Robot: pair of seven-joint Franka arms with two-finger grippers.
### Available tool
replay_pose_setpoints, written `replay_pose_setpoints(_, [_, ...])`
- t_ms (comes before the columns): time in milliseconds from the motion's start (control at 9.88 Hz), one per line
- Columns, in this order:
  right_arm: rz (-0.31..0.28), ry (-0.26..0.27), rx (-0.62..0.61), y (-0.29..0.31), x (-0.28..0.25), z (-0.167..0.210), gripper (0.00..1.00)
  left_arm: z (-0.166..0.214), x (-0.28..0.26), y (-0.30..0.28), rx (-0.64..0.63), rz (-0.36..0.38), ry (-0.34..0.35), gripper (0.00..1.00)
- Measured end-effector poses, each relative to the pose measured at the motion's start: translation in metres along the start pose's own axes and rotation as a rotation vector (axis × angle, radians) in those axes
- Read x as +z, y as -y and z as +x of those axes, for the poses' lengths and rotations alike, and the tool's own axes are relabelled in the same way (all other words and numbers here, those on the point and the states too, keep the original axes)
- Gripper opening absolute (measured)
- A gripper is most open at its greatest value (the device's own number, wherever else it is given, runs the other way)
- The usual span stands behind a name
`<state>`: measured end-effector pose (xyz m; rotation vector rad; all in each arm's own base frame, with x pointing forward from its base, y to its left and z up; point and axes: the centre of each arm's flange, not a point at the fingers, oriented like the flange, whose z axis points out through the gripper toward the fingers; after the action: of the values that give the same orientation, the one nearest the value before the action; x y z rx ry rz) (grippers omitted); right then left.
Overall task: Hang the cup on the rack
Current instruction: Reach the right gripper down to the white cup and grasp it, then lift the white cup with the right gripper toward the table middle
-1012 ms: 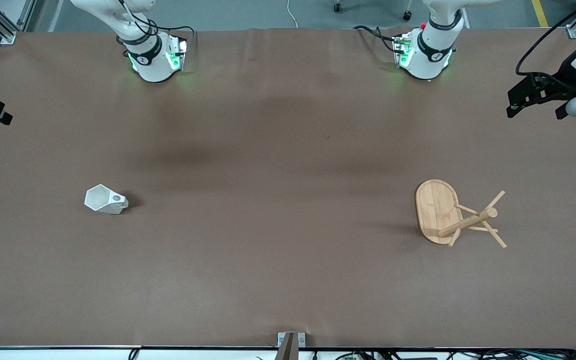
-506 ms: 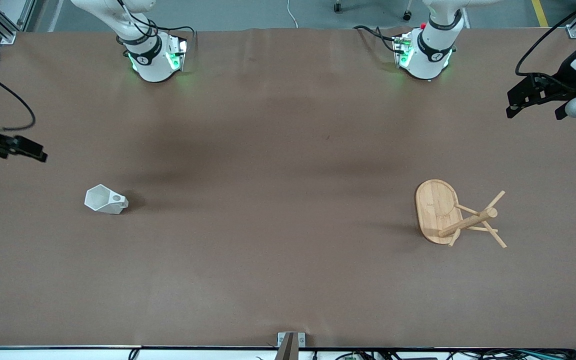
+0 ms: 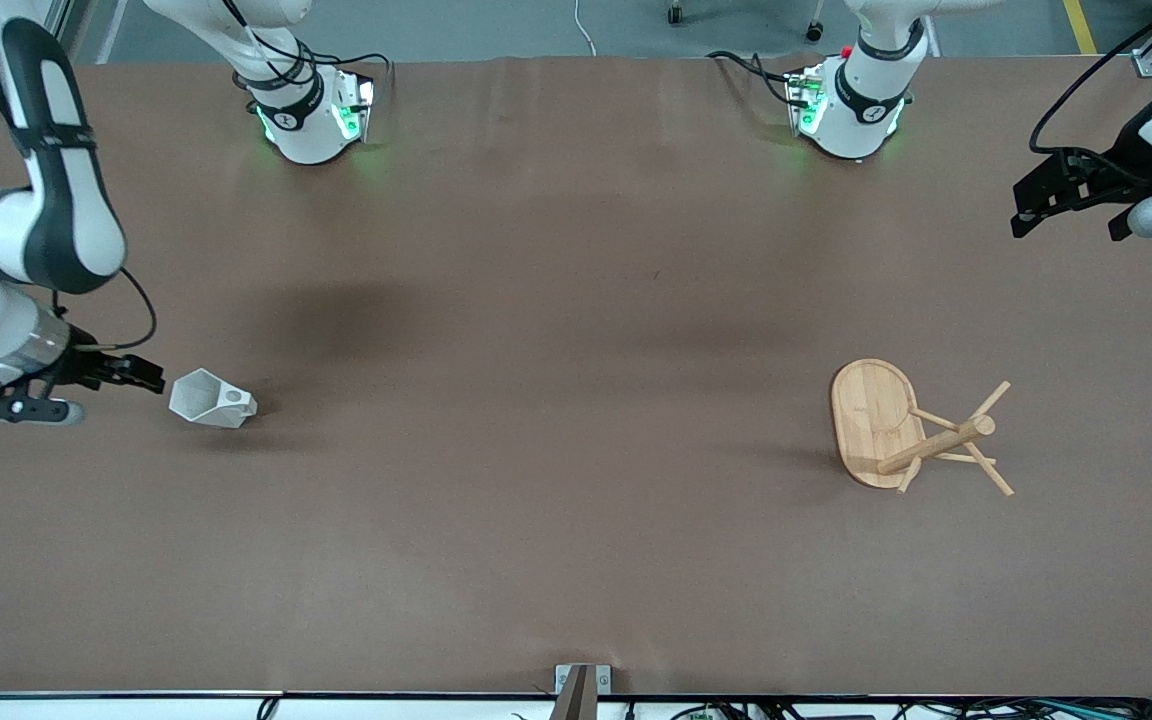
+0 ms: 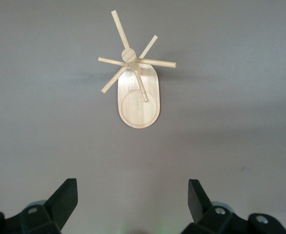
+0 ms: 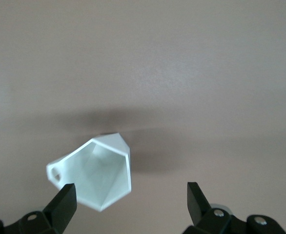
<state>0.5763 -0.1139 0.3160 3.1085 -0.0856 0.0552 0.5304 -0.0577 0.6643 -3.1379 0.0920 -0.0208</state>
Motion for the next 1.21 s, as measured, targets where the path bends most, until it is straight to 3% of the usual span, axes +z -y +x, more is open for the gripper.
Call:
replay_pose_setpoints(304, [-0.001, 0.017, -0.026, 0.003, 0.054, -0.019, 0.94, 0.0, 0.001, 0.0, -0.001, 0.0, 0.004, 1.0])
replay_pose_setpoints(607, [0.005, 0.026, -0.023, 0.004, 0.065, -0.02, 0.73, 0.0, 0.001, 0.002, -0.003, 0.0, 0.007, 1.0])
replay_pose_setpoints(1012, [0.052, 0.029, 0.033, 0.004, 0.077, -0.018, 0.09, -0.002, 0.003, 0.003, -0.005, 0.001, 0.026, 1.0])
replay_pose_setpoints(1214, [0.054, 0.015, -0.003, 0.002, 0.069, -0.008, 0.06, -0.002, 0.003, 0.003, -0.005, 0.001, 0.026, 1.0])
